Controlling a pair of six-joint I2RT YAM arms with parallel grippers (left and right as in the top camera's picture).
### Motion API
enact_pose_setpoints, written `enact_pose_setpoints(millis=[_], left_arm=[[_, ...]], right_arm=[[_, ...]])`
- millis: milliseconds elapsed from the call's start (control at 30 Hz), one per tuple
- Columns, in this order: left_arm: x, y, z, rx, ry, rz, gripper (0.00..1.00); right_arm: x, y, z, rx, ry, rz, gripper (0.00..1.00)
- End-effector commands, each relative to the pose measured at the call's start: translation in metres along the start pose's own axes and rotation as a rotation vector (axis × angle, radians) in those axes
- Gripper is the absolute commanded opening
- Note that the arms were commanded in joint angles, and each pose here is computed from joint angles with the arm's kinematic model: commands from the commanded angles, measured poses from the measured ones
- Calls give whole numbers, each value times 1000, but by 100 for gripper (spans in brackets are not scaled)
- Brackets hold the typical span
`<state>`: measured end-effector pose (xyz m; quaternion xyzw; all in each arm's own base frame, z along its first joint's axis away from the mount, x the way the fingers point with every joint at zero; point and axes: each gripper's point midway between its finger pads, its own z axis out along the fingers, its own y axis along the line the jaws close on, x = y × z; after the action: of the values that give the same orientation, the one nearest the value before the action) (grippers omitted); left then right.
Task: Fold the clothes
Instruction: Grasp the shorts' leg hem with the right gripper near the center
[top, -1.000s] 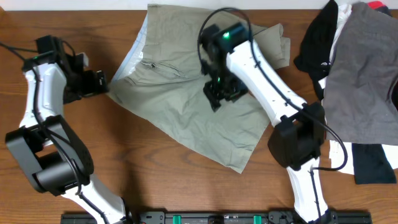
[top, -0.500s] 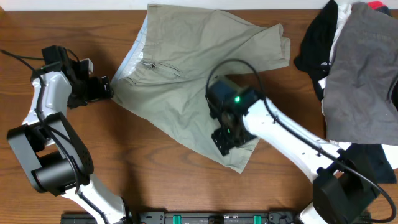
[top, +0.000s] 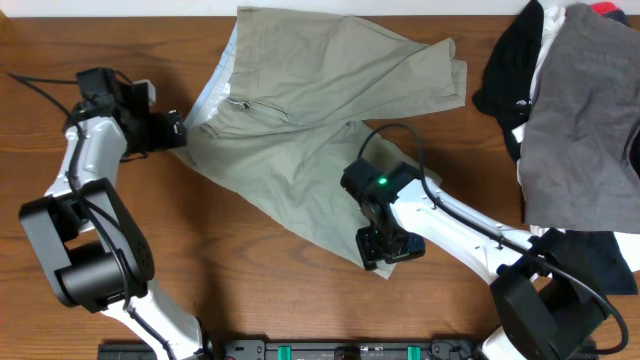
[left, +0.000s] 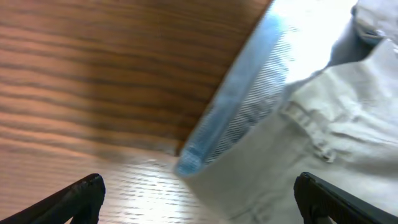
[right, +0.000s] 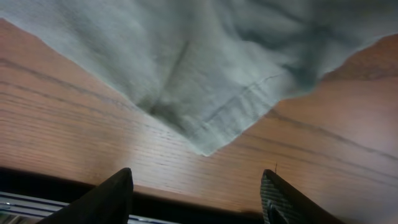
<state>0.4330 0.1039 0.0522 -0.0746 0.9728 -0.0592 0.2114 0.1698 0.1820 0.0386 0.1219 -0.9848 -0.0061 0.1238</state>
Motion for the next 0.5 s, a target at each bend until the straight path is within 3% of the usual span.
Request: enact_pose_setpoints(millis=[0, 233, 467], left_arm=[[10, -10, 15, 23, 38, 40, 98], [29, -16, 45, 24, 120, 54, 100], [35, -14, 55, 20, 140, 37, 95]], right_arm=[[7, 14, 3, -32, -1, -39, 64], [8, 19, 23, -35, -27, -73, 66], [6, 1, 45, 29, -64, -26, 63]])
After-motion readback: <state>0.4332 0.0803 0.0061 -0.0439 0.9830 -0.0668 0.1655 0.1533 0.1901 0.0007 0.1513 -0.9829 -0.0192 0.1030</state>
